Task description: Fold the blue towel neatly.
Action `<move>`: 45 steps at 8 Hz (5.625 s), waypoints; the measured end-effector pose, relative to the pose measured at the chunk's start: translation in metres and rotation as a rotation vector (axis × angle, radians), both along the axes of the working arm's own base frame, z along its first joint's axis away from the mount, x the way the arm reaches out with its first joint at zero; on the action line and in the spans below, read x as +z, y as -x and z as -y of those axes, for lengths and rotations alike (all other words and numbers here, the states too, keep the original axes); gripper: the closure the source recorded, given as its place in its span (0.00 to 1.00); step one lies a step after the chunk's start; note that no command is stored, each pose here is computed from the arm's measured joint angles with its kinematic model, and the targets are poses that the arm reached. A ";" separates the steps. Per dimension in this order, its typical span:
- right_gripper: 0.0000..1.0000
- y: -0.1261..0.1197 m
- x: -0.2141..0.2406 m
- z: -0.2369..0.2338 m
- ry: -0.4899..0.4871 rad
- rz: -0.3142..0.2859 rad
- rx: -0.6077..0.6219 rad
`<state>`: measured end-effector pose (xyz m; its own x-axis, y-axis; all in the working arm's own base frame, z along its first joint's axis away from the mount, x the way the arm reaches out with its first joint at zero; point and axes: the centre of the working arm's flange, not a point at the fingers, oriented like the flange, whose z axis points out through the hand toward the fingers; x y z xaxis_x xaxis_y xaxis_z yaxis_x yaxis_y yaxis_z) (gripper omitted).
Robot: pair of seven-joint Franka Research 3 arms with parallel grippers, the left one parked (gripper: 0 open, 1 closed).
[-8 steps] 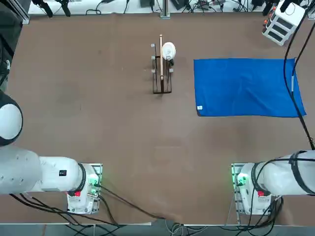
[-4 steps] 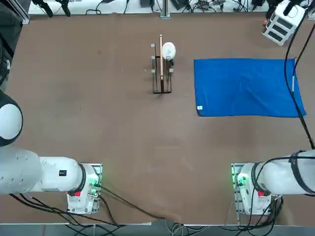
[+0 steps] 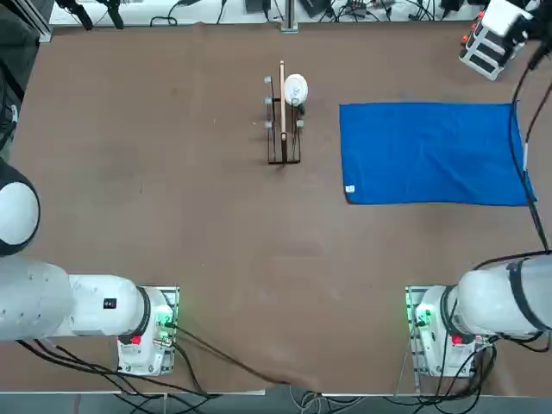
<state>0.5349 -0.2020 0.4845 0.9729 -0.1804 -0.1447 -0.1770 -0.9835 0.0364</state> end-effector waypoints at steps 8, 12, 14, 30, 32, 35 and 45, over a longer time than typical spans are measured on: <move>0.16 0.163 -0.173 0.241 -0.075 -0.098 -0.412; 0.32 0.201 -0.221 0.242 -0.077 -0.088 -0.587; 0.34 0.202 -0.234 0.247 -0.061 -0.075 -0.604; 0.33 0.207 -0.290 0.254 -0.081 -0.043 -0.729; 0.36 0.208 -0.296 0.253 -0.085 -0.053 -0.732; 0.59 0.206 -0.298 0.250 -0.081 -0.059 -0.773; 0.98 0.127 -0.225 0.188 -0.104 -0.076 -0.552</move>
